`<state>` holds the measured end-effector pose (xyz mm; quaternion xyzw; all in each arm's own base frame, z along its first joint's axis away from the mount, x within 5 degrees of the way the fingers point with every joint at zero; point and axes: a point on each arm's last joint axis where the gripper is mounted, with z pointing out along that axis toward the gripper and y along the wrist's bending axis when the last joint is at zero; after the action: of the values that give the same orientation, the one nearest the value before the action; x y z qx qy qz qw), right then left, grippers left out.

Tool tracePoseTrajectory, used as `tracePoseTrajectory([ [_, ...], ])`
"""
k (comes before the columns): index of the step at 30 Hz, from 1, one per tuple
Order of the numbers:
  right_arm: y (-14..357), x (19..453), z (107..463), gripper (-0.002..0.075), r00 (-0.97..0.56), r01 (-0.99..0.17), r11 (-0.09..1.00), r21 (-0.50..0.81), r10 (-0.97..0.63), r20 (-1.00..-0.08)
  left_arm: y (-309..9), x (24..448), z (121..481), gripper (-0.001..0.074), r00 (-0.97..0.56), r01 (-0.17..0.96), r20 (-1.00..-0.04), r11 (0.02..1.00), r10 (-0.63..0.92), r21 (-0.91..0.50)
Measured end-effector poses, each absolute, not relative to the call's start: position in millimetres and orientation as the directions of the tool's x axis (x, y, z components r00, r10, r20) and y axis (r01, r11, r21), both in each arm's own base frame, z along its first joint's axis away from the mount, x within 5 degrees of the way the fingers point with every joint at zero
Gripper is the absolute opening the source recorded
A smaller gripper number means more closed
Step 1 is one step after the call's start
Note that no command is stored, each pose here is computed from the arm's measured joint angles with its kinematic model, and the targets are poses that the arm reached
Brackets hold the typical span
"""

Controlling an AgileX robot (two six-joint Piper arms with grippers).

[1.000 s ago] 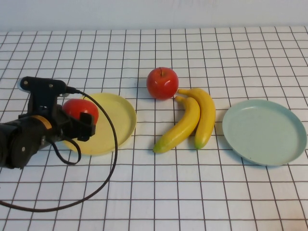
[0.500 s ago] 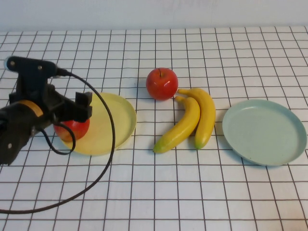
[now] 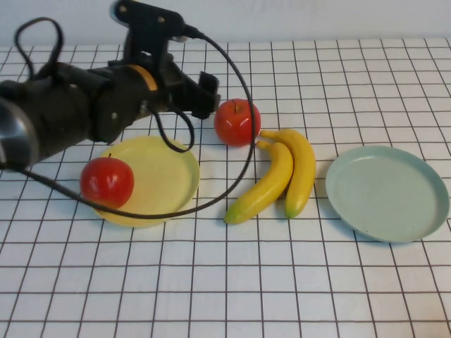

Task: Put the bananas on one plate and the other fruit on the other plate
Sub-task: Put one type of fruit in the left plate

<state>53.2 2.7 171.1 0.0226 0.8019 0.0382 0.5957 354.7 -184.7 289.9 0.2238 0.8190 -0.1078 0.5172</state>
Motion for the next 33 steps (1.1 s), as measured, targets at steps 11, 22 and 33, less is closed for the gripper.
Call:
tracePoseTrajectory([
  [11, 2.7, 53.2, 171.1, -0.0015, -0.289, -0.009, 0.996, 0.088, 0.082, -0.954, -262.0, 408.2, 227.6, 0.0668, -0.410, 0.542, -0.866, 0.840, 0.286, 0.021],
  [22, 2.7, 53.2, 171.1, -0.0015, -0.289, -0.009, 0.996, 0.088, 0.082, -0.954, -275.1, 427.5, 199.6, 0.0668, -0.410, 0.547, -0.863, 0.837, 0.296, 0.027],
  [33, 2.7, 53.2, 171.1, -0.0015, -0.289, -0.009, 0.996, 0.088, 0.082, -0.954, -266.7, 433.5, 194.5, 0.0668, -0.435, 0.533, -0.845, 0.845, 0.312, 0.038],
])
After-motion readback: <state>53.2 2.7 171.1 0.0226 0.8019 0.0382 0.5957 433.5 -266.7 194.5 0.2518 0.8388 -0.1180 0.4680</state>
